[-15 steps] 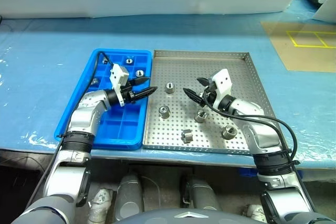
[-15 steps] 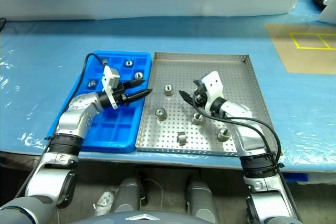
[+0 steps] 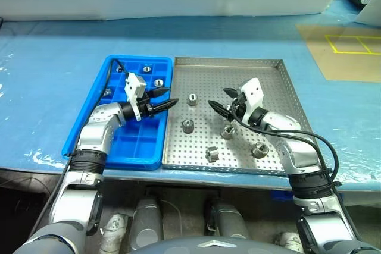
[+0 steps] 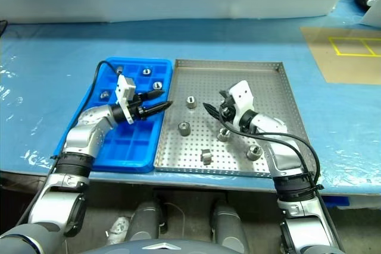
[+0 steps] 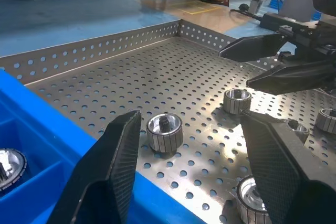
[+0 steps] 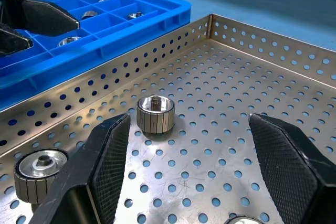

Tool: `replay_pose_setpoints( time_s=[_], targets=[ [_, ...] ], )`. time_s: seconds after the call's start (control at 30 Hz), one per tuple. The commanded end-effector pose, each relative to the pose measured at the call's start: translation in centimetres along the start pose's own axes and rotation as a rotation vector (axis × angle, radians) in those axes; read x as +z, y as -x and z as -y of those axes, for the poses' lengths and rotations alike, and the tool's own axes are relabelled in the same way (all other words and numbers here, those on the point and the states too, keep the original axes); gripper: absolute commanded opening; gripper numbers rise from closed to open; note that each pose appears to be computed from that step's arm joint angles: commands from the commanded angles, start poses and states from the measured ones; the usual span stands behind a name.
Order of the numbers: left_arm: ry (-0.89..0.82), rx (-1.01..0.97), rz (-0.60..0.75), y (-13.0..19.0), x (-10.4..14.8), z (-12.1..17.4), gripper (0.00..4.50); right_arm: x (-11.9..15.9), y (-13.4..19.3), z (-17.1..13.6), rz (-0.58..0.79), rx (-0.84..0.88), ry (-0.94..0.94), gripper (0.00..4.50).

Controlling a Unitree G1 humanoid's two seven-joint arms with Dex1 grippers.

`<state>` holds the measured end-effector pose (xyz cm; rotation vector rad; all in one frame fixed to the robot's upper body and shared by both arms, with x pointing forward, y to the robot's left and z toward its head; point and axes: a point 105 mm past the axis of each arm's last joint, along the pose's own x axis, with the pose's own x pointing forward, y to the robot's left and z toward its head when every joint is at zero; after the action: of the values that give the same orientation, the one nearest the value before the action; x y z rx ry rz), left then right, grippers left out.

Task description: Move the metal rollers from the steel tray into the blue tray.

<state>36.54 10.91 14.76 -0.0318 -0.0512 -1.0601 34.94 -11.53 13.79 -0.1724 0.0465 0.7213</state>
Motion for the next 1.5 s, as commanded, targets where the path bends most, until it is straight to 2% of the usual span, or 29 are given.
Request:
replay_pose_setpoints(
  time_s=[0.03,0.13,0.3,0.4,0.47,0.53,0.63,0.73,1.23,1.5],
  targets=[
    [-0.101,-0.039,0.069,-2.5,3.8,-0.2,3.15,4.2,0.3,0.6,0.11,0.013,0.073,3.67],
    [-0.143,-0.01,0.058,-4.4,4.6,-1.4,3.15,4.9,0.3,1.0,0.12,0.005,0.092,3.67],
    [-0.22,0.024,-0.035,-7.2,5.3,-3.3,3.15,5.2,0.3,0.8,0.13,-0.003,0.091,3.67],
    [-0.301,-0.009,-0.146,-8.0,5.1,-3.5,3.15,5.5,0.4,0.5,0.136,-0.002,0.094,3.67],
    [-0.381,-0.084,-0.277,-7.9,4.4,-3.2,3.15,5.5,0.6,0.5,0.138,-0.01,0.095,3.67],
    [-0.396,-0.11,-0.365,-7.9,4.0,-3.3,3.15,5.4,0.8,0.6,0.134,-0.028,0.094,3.67],
    [-0.384,-0.147,-0.426,-7.9,3.2,-3.0,3.15,5.0,1.1,0.4,0.133,-0.052,0.085,3.67],
    [-0.325,-0.191,-0.437,-7.8,2.5,-2.4,3.15,4.6,1.5,0.2,0.126,-0.073,0.077,3.67],
    [-0.209,-0.04,-0.502,-9.0,-2.7,-2.0,3.15,3.2,2.9,0.2,0.081,-0.151,0.074,3.67],
    [-0.11,-0.019,-0.554,-8.0,-4.9,-1.9,3.15,3.0,3.0,0.4,0.072,-0.172,0.079,3.67]
  ],
)
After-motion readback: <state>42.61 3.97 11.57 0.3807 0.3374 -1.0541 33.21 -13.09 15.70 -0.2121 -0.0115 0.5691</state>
